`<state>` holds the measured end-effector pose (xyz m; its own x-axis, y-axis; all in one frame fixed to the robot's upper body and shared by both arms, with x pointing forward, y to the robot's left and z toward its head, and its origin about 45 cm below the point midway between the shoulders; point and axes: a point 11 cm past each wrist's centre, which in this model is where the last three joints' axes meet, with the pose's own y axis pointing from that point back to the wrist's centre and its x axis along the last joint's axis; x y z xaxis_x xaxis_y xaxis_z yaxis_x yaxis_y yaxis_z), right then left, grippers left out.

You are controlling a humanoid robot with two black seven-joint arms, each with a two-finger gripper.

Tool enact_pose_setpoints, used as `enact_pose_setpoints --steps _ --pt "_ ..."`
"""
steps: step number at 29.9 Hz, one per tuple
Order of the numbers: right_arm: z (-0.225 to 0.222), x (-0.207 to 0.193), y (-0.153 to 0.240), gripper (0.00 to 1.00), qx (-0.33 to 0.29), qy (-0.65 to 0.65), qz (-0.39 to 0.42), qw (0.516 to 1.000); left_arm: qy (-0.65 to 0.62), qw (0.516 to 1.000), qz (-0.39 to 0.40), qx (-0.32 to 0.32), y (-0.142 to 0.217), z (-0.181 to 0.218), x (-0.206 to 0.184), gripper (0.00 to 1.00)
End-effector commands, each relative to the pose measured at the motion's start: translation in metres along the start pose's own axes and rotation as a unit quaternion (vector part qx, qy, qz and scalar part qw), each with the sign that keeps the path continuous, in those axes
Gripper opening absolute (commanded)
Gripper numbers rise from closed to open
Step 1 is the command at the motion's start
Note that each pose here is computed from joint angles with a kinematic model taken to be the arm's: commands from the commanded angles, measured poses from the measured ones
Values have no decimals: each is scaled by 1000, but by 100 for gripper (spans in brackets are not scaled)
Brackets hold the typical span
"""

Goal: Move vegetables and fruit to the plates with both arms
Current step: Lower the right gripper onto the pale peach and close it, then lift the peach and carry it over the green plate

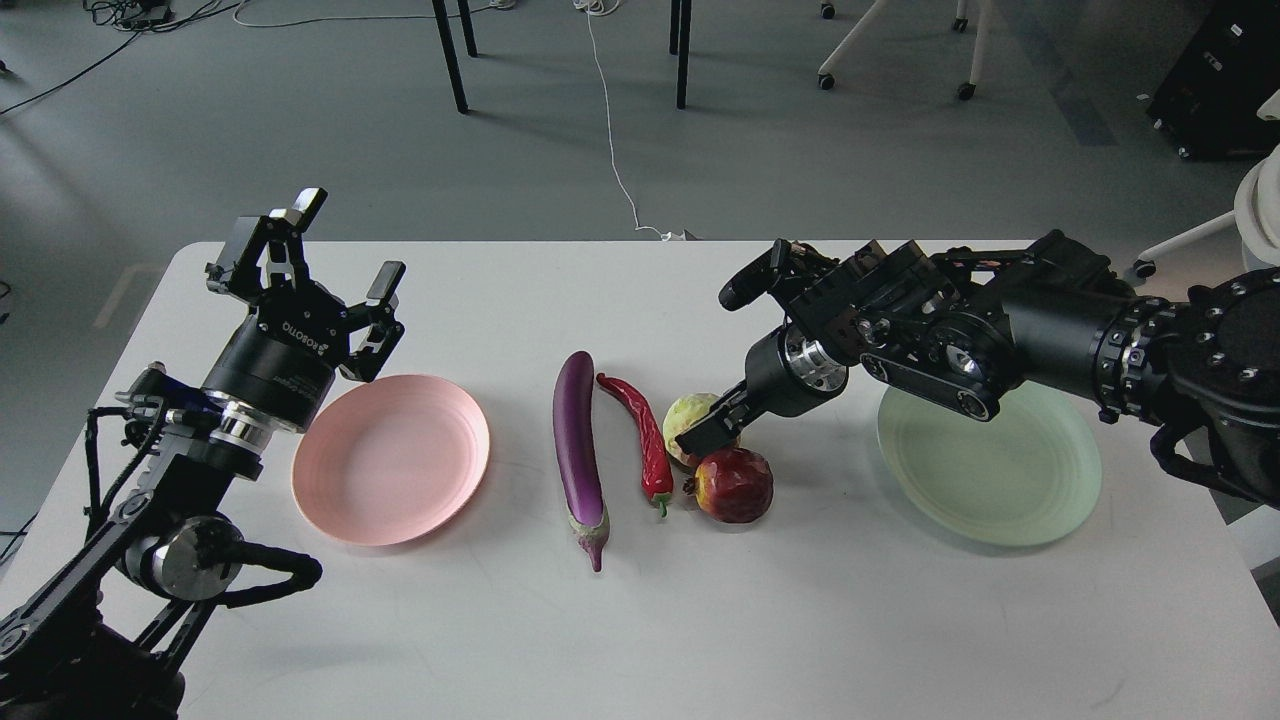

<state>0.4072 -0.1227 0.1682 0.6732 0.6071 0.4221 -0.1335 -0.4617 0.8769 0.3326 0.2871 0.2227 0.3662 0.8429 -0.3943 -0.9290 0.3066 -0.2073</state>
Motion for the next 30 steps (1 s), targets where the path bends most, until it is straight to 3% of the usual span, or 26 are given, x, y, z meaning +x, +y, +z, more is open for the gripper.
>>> enact_pose_setpoints --steps 1,8,15,24,30 --pt "-1 2 1 52 0 2 1 1000 -1 1000 1 -1 0 1 1 98" --pt "2 19 17 49 -6 7 21 1000 -4 1000 1 -2 0 4 2 98" --pt "29 53 101 50 -24 -13 109 994 -8 1000 1 -2 0 6 4 98" --pt "95 -36 181 52 -82 -82 111 987 -7 1000 -8 -6 0 9 -1 98" --pt "122 -86 183 52 -120 -90 99 984 -3 1000 -13 -5 -1 7 -5 98"
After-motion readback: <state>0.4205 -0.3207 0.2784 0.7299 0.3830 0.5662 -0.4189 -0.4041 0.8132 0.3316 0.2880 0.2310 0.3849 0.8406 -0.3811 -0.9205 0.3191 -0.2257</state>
